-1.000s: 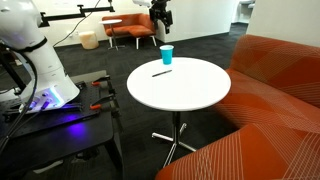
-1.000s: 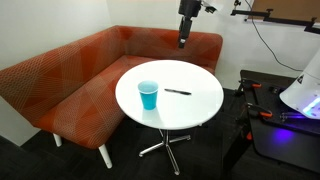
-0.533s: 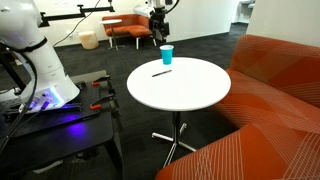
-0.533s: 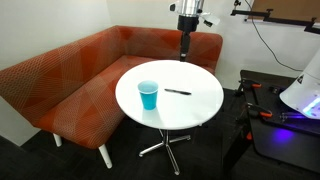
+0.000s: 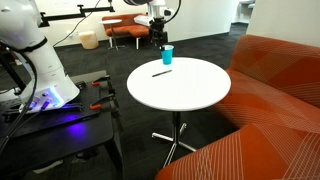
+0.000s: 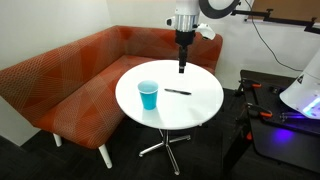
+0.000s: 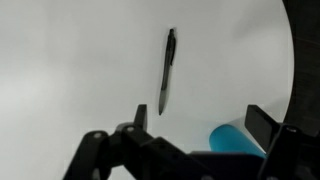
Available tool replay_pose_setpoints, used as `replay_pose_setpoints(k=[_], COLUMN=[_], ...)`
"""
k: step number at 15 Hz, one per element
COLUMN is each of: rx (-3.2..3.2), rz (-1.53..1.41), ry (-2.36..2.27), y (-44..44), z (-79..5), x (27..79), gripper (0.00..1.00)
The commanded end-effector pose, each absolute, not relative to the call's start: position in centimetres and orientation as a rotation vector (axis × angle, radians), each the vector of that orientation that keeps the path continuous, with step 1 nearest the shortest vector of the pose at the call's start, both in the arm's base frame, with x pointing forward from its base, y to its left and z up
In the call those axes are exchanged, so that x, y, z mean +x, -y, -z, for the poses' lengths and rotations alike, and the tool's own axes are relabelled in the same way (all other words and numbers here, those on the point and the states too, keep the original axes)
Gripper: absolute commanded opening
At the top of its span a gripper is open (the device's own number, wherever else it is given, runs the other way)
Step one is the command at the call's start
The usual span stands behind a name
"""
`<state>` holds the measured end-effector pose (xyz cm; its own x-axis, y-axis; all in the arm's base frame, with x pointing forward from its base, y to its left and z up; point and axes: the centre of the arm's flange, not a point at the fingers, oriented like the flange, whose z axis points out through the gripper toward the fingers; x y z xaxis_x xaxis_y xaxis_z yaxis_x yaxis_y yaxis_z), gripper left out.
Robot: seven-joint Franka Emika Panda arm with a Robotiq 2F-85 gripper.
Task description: Put the pen in the cup
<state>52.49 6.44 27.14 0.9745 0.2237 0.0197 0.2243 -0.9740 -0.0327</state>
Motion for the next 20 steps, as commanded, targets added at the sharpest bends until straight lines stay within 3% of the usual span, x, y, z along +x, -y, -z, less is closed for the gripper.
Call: replay_pose_setpoints(k=[1, 8, 20], rx=[-3.088, -3.052, -3.047], rz=[0.101, 0.287, 0.2], ry=[0.335, 0.31, 0.227], y=[-6.9, -7.5, -4.7], z=[-25.0, -21.3, -18.0], x=[52.7, 51.9, 52.4], gripper=[1.0, 1.0, 1.0])
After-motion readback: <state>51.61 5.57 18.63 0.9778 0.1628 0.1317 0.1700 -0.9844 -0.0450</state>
